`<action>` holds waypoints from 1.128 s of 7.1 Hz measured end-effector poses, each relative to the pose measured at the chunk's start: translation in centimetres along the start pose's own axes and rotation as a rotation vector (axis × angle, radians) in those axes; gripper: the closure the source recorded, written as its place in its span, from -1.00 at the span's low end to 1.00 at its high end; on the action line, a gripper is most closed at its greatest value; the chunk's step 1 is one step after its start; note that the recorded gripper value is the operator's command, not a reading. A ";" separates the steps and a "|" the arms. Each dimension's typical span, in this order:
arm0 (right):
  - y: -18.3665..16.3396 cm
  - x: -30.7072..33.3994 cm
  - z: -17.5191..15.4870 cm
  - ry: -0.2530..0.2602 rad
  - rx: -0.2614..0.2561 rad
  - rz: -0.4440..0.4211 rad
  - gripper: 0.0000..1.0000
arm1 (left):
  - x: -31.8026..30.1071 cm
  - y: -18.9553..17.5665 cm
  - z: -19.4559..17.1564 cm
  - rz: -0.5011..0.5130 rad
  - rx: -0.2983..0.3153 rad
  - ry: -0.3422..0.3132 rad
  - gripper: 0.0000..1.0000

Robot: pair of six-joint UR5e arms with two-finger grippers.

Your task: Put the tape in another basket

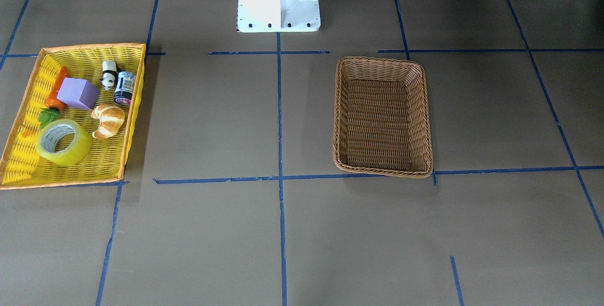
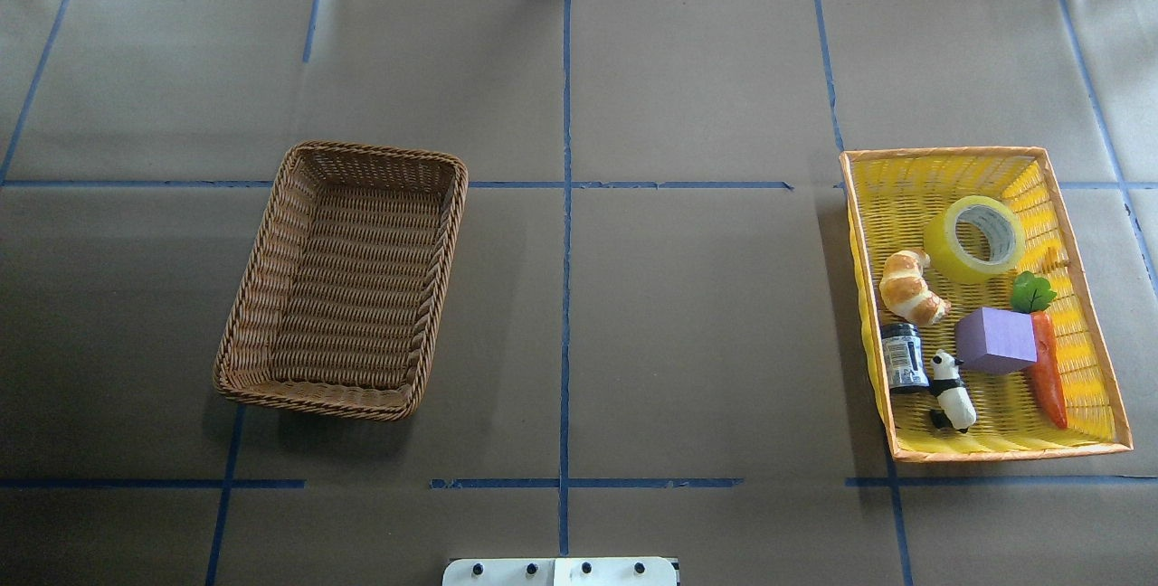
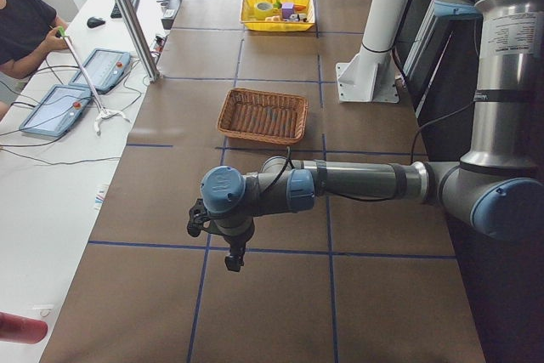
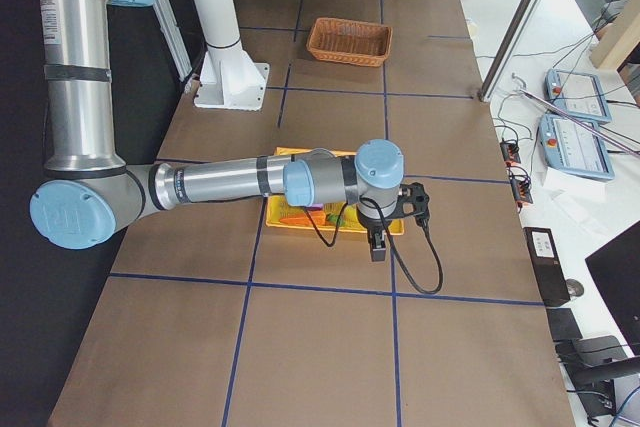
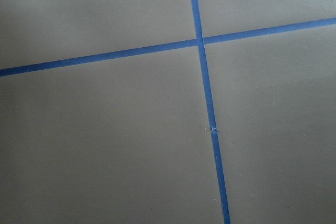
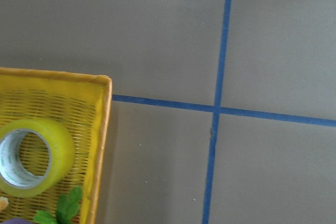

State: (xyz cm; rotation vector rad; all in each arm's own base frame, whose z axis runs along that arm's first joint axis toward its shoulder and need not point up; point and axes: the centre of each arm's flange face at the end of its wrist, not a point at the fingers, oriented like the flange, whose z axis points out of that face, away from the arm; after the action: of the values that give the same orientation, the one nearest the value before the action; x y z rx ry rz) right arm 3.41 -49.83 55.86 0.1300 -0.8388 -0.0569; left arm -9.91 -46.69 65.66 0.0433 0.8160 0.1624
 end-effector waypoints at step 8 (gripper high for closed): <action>-0.7 -14.4 12.9 0.015 0.005 0.048 -1.00 | 0.1 -0.1 -0.1 0.002 0.002 0.001 -1.00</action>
State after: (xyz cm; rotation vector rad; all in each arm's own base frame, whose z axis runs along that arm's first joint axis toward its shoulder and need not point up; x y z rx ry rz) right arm -15.87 -50.29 53.65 0.1144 -0.8270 -0.0089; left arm -9.90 -46.75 65.52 0.0461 0.8170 0.1633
